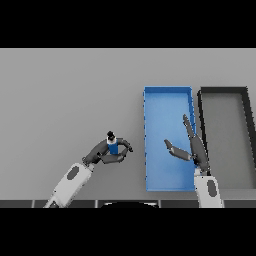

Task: Pick up the blue pipe and place it into the blue bin.

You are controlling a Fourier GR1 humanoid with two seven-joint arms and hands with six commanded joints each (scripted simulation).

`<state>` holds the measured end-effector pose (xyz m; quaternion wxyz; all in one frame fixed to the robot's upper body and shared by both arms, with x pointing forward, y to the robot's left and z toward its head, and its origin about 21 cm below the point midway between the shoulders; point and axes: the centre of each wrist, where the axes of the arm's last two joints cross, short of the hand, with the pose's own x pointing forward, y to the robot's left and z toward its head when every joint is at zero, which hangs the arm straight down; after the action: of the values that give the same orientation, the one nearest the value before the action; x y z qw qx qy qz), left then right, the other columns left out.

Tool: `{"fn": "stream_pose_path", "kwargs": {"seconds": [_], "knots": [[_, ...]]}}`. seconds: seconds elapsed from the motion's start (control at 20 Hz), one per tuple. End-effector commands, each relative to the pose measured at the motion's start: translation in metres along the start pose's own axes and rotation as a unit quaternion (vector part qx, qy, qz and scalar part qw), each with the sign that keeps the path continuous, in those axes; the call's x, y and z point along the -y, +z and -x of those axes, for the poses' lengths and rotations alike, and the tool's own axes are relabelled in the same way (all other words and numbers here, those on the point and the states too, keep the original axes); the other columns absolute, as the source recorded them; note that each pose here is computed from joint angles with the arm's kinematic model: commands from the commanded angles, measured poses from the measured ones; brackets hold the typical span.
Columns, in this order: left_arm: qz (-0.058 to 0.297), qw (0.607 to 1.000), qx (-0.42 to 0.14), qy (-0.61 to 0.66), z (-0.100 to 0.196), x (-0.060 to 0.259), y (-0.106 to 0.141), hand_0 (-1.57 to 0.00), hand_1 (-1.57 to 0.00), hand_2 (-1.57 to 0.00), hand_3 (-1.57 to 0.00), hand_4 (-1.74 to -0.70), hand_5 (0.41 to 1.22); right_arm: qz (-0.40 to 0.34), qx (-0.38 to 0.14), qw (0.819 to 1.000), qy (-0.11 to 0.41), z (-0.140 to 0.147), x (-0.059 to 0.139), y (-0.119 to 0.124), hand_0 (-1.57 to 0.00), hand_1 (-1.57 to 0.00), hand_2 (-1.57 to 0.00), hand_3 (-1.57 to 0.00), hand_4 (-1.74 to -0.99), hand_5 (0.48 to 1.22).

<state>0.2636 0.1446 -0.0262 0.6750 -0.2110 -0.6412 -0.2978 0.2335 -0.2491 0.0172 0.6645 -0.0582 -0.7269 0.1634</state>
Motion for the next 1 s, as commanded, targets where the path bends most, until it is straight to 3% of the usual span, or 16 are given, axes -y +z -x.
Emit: {"fn": "stream_pose_path", "kwargs": {"seconds": [0.0, 0.1, 0.2, 0.35, 0.55, 0.7, 0.95], "knots": [[-0.004, 1.0, 0.009, -0.004, 0.001, 0.002, 0.001, -0.65, -0.83, -0.94, -0.91, -1.45, 0.941, -0.002, 0.003, 1.0, -0.003, 0.0, -0.002, 0.002, 0.0, 0.0, 0.0, 0.0, -1.189, 0.562], [0.002, 1.0, 0.017, -0.007, 0.001, 0.006, 0.001, -0.98, -1.1, -1.16, -1.11, -1.55, 1.042, -0.002, 0.003, 1.0, 0.002, -0.002, -0.002, 0.0, 0.0, 0.0, 0.0, 0.0, -1.182, 0.562], [0.009, 1.0, 0.016, -0.01, -0.003, 0.009, 0.001, -1.19, -1.27, -1.31, -1.26, -1.62, 1.106, 0.0, -0.006, 1.0, 0.007, 0.0, -0.003, -0.001, 0.0, 0.0, 0.0, 0.0, -1.178, 0.561], [0.013, 0.999, 0.032, -0.024, -0.004, 0.02, -0.002, -1.38, -1.42, -1.44, -1.41, -1.54, 1.162, -0.005, 0.001, 1.0, 0.005, 0.001, 0.001, -0.001, 0.0, 0.0, 0.0, 0.0, -1.176, 0.559], [0.005, 0.997, 0.069, -0.03, -0.011, 0.019, 0.002, -1.49, -1.51, -1.52, -1.51, -1.49, 1.197, -0.005, 0.001, 1.0, 0.008, -0.001, -0.005, -0.001, 0.0, 0.0, 0.0, 0.0, -1.16, 0.554], [0.009, 0.991, 0.132, -0.016, -0.031, 0.031, -0.007, -1.53, -1.54, -1.54, -1.54, -1.48, 1.209, 0.0, -0.006, 1.0, 0.014, 0.001, -0.002, -0.002, 0.0, 0.0, 0.0, 0.0, -1.151, 0.55], [0.017, 0.988, 0.148, -0.036, -0.061, 0.031, -0.015, -1.56, -1.56, -1.56, -1.56, -1.47, 1.217, -0.003, -0.006, 1.0, 0.022, 0.002, -0.004, -0.003, 0.0, 0.0, 0.0, 0.0, -1.129, 0.561]]}}
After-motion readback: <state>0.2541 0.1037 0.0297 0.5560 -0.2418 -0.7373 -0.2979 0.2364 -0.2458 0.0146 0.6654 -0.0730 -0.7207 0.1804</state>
